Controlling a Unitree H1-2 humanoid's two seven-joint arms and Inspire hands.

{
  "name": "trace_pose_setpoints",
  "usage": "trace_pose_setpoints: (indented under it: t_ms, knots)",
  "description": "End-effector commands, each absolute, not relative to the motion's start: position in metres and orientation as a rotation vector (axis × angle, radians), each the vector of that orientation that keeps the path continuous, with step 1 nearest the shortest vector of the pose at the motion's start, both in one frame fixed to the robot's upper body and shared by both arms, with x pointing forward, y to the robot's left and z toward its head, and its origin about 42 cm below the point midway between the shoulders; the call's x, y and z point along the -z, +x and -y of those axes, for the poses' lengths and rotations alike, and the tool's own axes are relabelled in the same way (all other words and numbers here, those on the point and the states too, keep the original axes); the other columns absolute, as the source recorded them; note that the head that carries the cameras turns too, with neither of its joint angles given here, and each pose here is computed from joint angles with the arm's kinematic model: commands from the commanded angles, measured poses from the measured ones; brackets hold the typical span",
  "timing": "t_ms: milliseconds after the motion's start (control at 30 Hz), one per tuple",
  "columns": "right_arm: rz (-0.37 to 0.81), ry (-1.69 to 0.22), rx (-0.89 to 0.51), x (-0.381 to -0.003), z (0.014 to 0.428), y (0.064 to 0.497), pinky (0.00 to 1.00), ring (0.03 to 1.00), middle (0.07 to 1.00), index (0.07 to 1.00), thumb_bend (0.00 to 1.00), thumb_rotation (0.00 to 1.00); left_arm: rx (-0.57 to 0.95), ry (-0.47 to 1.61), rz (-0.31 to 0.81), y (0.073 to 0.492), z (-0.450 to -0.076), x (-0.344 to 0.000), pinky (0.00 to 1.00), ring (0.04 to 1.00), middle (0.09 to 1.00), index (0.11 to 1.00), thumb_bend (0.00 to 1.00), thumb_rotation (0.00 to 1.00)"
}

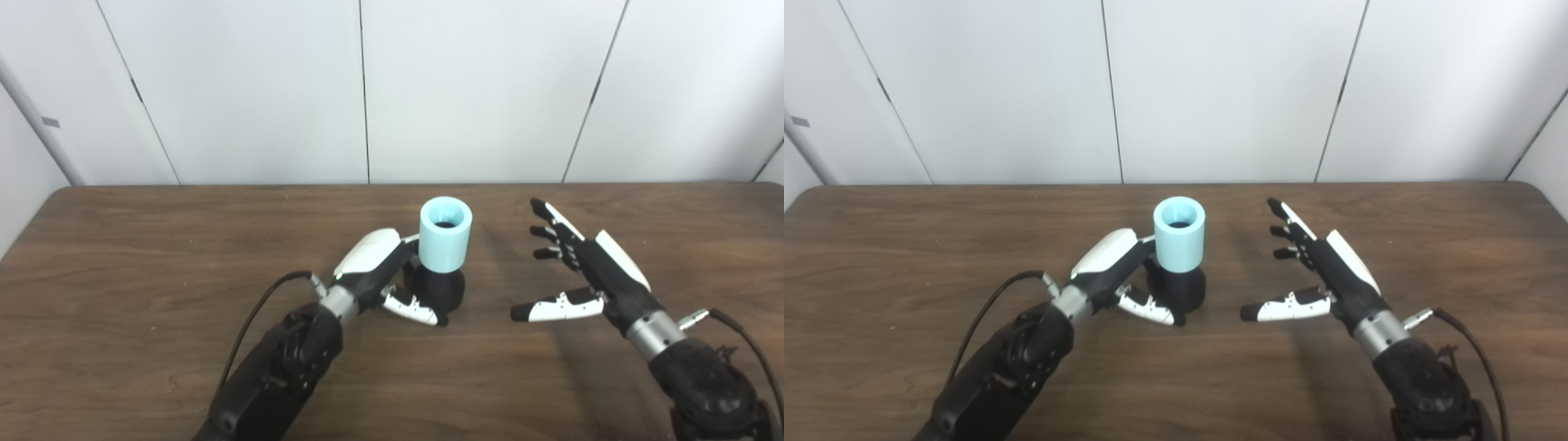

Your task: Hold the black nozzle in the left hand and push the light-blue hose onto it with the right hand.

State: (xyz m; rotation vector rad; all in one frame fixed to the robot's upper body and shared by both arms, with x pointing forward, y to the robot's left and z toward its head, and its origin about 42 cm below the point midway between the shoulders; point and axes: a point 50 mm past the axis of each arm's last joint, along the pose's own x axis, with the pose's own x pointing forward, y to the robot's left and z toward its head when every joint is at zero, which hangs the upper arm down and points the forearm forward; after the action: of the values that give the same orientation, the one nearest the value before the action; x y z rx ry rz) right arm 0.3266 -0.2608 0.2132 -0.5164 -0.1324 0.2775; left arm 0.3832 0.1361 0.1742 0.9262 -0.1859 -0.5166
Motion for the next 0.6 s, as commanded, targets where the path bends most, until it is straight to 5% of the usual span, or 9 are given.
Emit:
trace_pose_setpoints:
  t_ms: [0,167,267,433,567]
  knots:
    - [0.208,-0.511,-0.259,-0.232,0.259,0.328,0.81,0.937,1.0,1.0,0.87,0.23,0.458,0.96,0.014,0.383,-0.171,-0.158,0.77,0.882,0.9,0.959,0.99,0.26]
    - [0.192,-0.491,-0.253,-0.23,0.257,0.324,0.81,0.938,1.0,1.0,0.88,0.22,0.419,0.964,-0.015,0.38,-0.183,-0.167,0.93,0.965,0.978,0.999,1.0,0.28]
    - [0.194,-0.484,-0.247,-0.231,0.257,0.321,0.81,0.939,1.0,1.0,0.87,0.22,0.392,0.93,-0.014,0.378,-0.191,-0.175,0.93,0.975,0.982,1.0,1.0,0.24]
    - [0.24,-0.464,-0.179,-0.23,0.256,0.315,0.72,0.858,0.927,0.939,0.81,0.13,0.219,0.593,0.118,0.366,-0.201,-0.185,0.68,0.776,0.786,0.786,0.73,0.04]
    - [0.274,-0.389,-0.059,-0.221,0.246,0.311,0.57,0.705,0.761,0.779,0.74,0.08,0.149,0.282,0.168,0.361,-0.197,-0.189,0.5,0.63,0.666,0.689,0.68,0.01]
